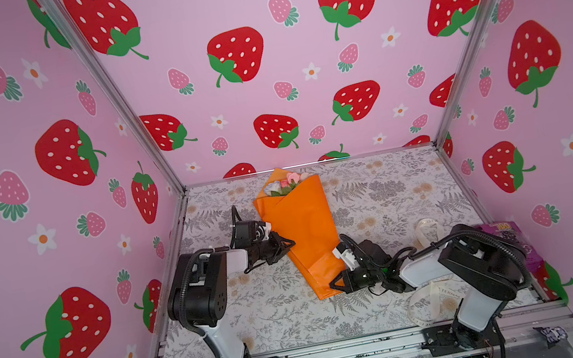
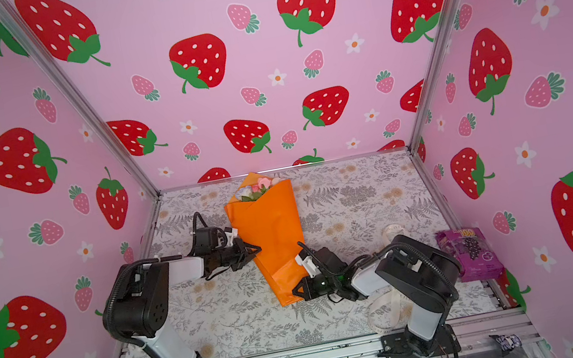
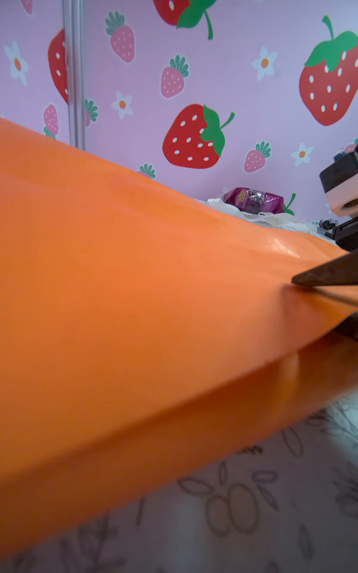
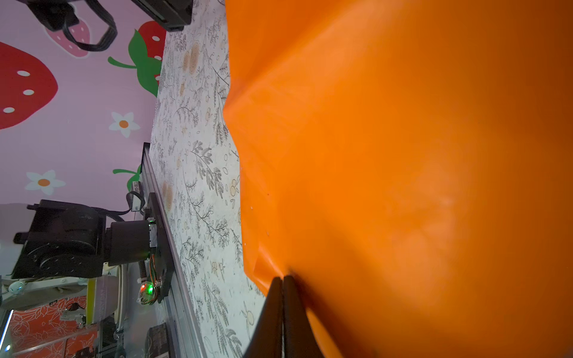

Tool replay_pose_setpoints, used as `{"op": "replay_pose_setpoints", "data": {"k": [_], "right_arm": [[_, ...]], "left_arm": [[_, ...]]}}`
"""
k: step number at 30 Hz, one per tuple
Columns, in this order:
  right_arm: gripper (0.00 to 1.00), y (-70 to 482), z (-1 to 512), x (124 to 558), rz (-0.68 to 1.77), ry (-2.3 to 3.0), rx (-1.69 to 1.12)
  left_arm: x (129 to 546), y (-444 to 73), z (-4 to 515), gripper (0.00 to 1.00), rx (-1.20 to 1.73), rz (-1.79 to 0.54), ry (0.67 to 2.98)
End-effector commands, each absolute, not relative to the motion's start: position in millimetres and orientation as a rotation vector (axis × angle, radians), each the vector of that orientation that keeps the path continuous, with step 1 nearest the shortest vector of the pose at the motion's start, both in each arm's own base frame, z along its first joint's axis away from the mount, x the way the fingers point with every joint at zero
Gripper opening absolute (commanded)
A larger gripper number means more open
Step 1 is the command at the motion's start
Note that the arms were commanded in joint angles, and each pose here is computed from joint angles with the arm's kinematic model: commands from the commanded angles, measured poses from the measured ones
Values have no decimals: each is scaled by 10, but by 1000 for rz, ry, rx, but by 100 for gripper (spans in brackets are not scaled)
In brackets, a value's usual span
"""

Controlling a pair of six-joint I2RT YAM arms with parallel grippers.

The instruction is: Tie the bouquet of fake flowers

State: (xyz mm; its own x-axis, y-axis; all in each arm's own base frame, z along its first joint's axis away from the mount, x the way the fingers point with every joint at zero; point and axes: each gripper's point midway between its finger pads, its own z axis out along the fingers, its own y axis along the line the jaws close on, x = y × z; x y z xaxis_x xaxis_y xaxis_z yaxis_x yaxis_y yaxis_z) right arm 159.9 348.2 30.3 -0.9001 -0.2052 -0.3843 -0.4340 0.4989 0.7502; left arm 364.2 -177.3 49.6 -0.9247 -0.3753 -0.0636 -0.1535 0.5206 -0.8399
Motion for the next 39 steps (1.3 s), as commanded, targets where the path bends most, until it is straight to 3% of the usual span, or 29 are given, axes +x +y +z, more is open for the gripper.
{"op": "replay_pose_setpoints", "data": {"k": [1, 3, 10, 18, 25, 39], "right_arm": [[8, 3474, 264, 1568, 1369, 2501, -544], [8, 3472, 245, 1561, 1368, 2507, -548], [8, 3471, 221, 1536, 1382, 2512, -552], [8, 3475, 227, 1529, 1385, 2508, -563], [8, 3441, 212, 1515, 1373, 2514, -556], [9, 3475, 239, 1521, 1384, 2504, -576]], "left_arm": [[3567, -1711, 626, 21, -454, -1321, 2533], [3496, -1642, 678, 36, -459, -1261, 2540], [3252, -1423, 846, 43, -549, -1086, 2527], [3177, -2020, 1290, 31, -250, -1117, 2499], [3203, -2615, 1090, 26, -174, -1316, 2541], [3068, -2487, 425, 16, -283, -1219, 2689]]}}
